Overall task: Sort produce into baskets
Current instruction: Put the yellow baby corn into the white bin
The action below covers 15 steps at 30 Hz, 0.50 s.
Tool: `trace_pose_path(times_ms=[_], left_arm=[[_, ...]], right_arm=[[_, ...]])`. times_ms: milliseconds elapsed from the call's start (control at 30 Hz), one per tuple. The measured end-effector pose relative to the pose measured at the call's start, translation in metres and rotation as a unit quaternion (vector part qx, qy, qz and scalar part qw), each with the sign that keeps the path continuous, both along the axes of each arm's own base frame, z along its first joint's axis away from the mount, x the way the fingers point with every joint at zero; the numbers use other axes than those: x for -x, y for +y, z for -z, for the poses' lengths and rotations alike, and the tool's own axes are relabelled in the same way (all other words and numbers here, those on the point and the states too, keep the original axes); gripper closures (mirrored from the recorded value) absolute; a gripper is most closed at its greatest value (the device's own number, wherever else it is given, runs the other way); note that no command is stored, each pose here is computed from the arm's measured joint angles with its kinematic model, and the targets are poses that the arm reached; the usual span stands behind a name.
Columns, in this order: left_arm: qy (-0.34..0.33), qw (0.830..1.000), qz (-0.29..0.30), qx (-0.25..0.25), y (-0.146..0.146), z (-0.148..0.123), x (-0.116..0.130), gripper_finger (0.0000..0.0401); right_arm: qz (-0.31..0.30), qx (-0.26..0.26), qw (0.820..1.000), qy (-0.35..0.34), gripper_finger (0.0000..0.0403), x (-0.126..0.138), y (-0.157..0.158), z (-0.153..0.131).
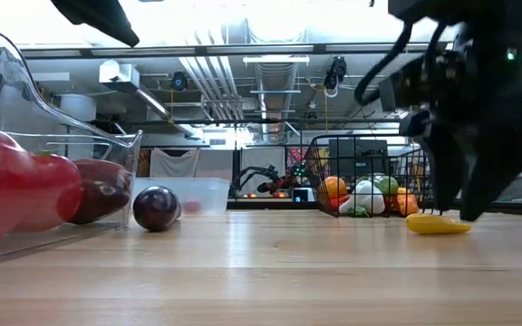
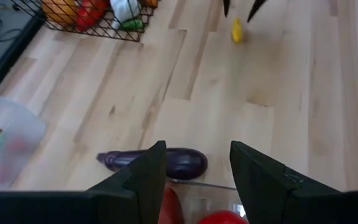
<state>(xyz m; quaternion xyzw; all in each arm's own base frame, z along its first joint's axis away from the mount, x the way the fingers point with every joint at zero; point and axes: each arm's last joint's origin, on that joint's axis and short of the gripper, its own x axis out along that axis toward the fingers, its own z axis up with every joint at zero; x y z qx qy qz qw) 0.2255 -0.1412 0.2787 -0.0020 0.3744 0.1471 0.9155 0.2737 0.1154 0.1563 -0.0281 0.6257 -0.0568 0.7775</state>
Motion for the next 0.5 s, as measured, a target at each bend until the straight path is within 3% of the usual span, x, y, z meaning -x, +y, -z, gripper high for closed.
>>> trace_pose_path(times_ms=[300,500], left_arm=[[-0.013,1.000,-0.010,-0.022,0.001,-0.001,0.000,0.0241],[-0.016,0.999,-0.013,-0.026,0.001,-0.001,-0.001,0.0241]], right_arm=[[-0.005,0.014,1.000,0.026,0.0221,-0.005,0.002,0.020],[-0.006,0.003,1.000,0.026,0.0269,-0.005,0.003,0.020]])
